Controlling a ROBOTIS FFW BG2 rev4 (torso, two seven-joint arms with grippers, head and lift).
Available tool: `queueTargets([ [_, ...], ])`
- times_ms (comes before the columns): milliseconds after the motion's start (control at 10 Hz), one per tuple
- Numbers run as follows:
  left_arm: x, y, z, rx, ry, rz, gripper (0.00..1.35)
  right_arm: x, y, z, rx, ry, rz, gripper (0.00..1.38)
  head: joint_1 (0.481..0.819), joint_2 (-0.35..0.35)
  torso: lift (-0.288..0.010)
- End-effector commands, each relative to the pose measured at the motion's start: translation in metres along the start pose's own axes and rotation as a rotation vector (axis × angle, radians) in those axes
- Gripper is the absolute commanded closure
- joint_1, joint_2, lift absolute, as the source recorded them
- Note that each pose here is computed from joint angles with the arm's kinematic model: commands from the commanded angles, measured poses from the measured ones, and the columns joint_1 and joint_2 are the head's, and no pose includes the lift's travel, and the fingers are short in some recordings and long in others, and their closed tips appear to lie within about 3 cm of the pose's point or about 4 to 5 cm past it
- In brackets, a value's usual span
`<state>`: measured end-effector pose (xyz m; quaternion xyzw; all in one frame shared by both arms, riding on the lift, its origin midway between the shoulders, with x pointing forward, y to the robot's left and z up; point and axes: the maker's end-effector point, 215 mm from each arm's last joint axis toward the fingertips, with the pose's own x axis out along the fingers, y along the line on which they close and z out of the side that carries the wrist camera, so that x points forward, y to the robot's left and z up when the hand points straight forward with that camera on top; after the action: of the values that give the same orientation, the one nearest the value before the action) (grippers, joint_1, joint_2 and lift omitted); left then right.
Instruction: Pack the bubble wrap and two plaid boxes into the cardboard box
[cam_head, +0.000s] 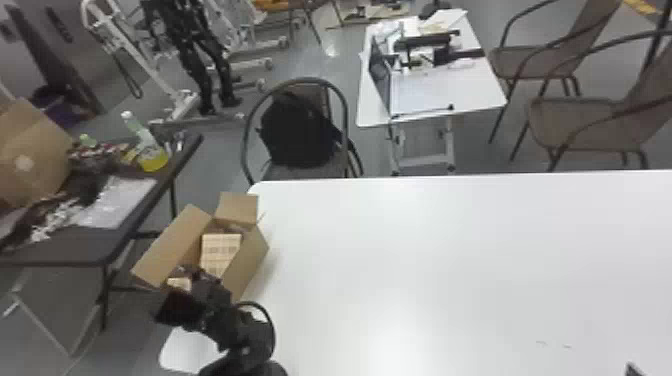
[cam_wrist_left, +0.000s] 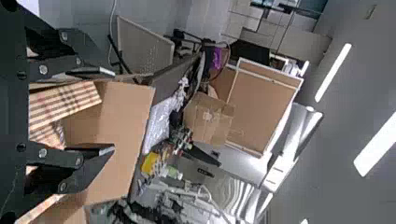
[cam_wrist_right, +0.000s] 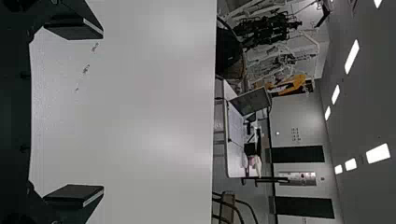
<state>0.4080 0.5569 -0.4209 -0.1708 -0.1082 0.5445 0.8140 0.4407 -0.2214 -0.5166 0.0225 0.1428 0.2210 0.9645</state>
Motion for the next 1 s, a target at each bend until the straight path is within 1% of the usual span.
queueTargets([
  [0, -0.053, -0.024, 0.012, -0.063, -0.029, -0.122, 0.13, -0.002, 0.001, 0.000, 0.005, -0.004, -0.002, 0.13, 0.695, 0.350, -0.014],
  [100, -0.091, -0.049, 0.040, -0.057, -0.078, -0.251, 0.14, -0.005, 0.002, 0.007, -0.004, -0.020, -0.002, 0.13, 0.695, 0.350, -0.014],
  [200, -0.122, -0.071, 0.055, -0.004, -0.098, -0.424, 0.14, -0.008, 0.001, 0.017, -0.018, -0.044, -0.020, 0.13, 0.695, 0.350, -0.014],
  [300, -0.162, -0.086, 0.049, 0.036, -0.070, -0.577, 0.14, -0.013, 0.001, 0.026, -0.031, -0.069, -0.046, 0.13, 0.695, 0.292, -0.014],
  [400, -0.200, -0.089, 0.038, 0.088, -0.049, -0.684, 0.14, -0.020, 0.005, 0.042, -0.077, -0.102, -0.070, 0.13, 0.695, 0.261, -0.014],
  [500, -0.224, -0.076, 0.013, 0.146, 0.023, -0.747, 0.14, -0.031, 0.011, 0.052, -0.151, -0.105, -0.083, 0.13, 0.695, 0.201, -0.014],
  [600, -0.246, -0.057, -0.014, 0.232, 0.098, -0.800, 0.13, -0.042, 0.014, 0.049, -0.196, -0.091, -0.104, 0.13, 0.695, 0.157, -0.014],
  [700, -0.259, -0.048, -0.027, 0.329, 0.110, -0.899, 0.14, -0.051, 0.014, 0.038, -0.198, -0.075, -0.123, 0.13, 0.695, 0.122, -0.014],
  [800, -0.267, -0.035, -0.043, 0.390, 0.152, -0.961, 0.14, -0.057, 0.015, 0.032, -0.194, -0.069, -0.139, 0.13, 0.695, 0.108, -0.014],
  [900, -0.268, -0.021, -0.050, 0.402, 0.181, -0.945, 0.14, -0.060, 0.014, 0.029, -0.192, -0.063, -0.154, 0.13, 0.695, 0.082, -0.014],
])
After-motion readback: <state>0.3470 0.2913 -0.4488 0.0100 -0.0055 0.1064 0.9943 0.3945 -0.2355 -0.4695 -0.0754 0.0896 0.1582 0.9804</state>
